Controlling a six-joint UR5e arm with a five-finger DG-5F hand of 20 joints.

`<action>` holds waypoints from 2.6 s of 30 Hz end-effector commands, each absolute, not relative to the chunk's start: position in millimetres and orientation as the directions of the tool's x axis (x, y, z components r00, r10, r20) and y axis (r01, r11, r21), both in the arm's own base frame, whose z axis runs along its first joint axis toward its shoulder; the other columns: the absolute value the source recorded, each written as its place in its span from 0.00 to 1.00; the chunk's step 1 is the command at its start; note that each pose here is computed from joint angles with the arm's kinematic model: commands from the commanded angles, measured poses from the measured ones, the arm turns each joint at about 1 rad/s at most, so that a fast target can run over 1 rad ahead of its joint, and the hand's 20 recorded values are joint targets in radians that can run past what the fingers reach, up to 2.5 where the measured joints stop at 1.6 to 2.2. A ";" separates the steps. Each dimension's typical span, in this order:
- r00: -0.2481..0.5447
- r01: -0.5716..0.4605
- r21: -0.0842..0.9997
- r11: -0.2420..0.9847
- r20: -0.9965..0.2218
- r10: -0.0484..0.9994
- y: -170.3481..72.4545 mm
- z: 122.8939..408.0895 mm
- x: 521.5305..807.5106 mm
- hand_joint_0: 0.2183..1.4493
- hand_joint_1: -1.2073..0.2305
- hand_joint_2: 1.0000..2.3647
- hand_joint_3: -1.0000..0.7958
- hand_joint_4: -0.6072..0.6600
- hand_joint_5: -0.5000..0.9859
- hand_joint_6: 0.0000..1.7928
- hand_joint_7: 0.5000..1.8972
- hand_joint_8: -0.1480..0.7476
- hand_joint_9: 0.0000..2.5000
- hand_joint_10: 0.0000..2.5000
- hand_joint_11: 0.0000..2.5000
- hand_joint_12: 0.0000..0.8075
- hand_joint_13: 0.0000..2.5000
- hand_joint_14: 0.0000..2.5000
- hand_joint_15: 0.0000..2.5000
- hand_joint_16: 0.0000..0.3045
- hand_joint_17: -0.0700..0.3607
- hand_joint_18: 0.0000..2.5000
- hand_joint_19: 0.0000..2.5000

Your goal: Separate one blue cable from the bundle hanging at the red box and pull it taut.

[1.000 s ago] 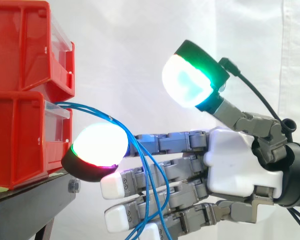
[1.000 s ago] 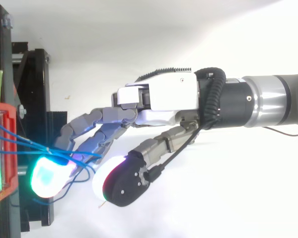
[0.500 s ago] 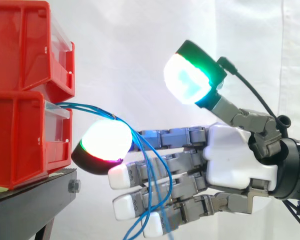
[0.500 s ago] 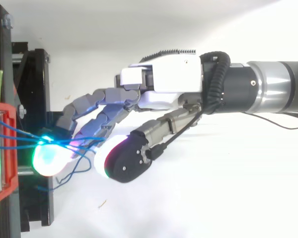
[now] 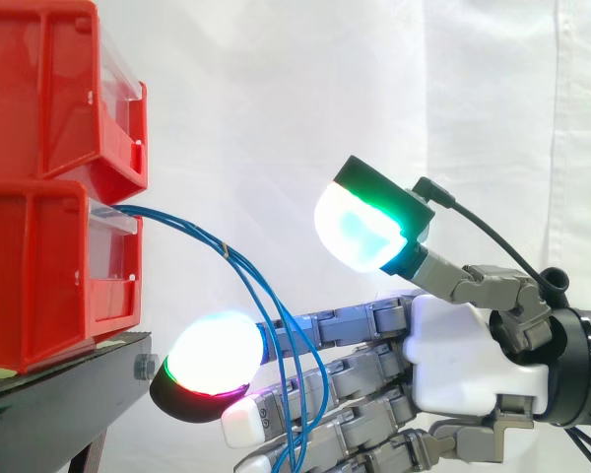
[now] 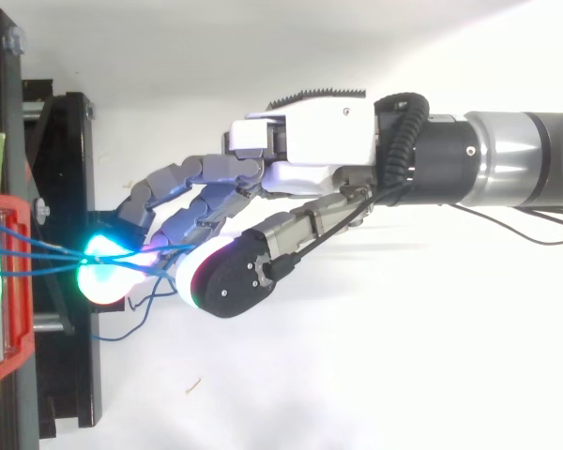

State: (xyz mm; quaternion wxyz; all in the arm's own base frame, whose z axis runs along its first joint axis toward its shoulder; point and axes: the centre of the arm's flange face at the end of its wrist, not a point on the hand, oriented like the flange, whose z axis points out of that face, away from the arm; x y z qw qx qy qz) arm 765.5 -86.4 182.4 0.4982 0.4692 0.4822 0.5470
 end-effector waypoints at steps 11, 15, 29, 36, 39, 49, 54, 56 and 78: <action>-0.057 -0.094 0.995 -0.043 0.037 0.998 -98.5 183.3 763.8 0.28 0.49 0.00 0.29 0.66 0.19 0.28 0.16 0.52 0.27 0.00 0.11 0.53 0.29 0.00 0.14 0.18 0.44 0.28 0.11; -0.079 -0.107 0.993 -0.043 0.034 0.996 -98.2 191.7 768.3 0.28 0.49 0.00 0.29 0.66 0.19 0.28 0.16 0.52 0.27 0.00 0.11 0.53 0.30 0.00 0.15 0.17 0.44 0.28 0.12; -0.102 -0.121 0.991 -0.063 0.050 0.994 -90.9 197.9 772.5 0.29 0.48 0.00 0.28 0.67 0.20 0.28 0.18 0.52 0.27 0.00 0.11 0.53 0.30 0.00 0.15 0.17 0.44 0.28 0.12; -0.104 -0.122 0.990 -0.071 0.059 0.993 -86.6 198.0 773.2 0.31 0.46 0.00 0.32 0.68 0.20 0.28 0.21 0.52 0.29 0.00 0.12 0.52 0.31 0.01 0.15 0.17 0.43 0.28 0.12; -0.110 -0.121 0.990 -0.079 0.066 0.992 -86.2 198.0 773.2 0.34 0.46 0.01 0.38 0.69 0.21 0.28 0.23 0.52 0.30 0.00 0.12 0.52 0.31 0.01 0.15 0.16 0.42 0.29 0.12; -0.112 -0.127 0.987 -0.102 0.088 0.990 -93.4 203.9 775.3 0.33 0.45 0.01 0.37 0.71 0.22 0.28 0.28 0.52 0.30 0.00 0.13 0.52 0.32 0.01 0.15 0.16 0.42 0.29 0.12; -0.135 -0.149 0.983 -0.103 0.083 0.987 -97.3 217.0 780.9 0.33 0.46 0.01 0.36 0.71 0.22 0.28 0.28 0.53 0.31 0.00 0.13 0.52 0.32 0.01 0.15 0.16 0.42 0.29 0.12; -0.143 -0.152 0.983 -0.102 0.081 0.986 -98.6 220.1 782.0 0.33 0.46 0.01 0.36 0.72 0.22 0.28 0.28 0.53 0.31 0.00 0.13 0.52 0.32 0.01 0.15 0.16 0.42 0.29 0.12; -0.136 -0.134 0.988 -0.073 0.055 0.989 -106.1 218.8 779.4 0.33 0.45 0.01 0.35 0.72 0.23 0.28 0.35 0.53 0.32 0.00 0.14 0.52 0.33 0.01 0.15 0.16 0.42 0.29 0.12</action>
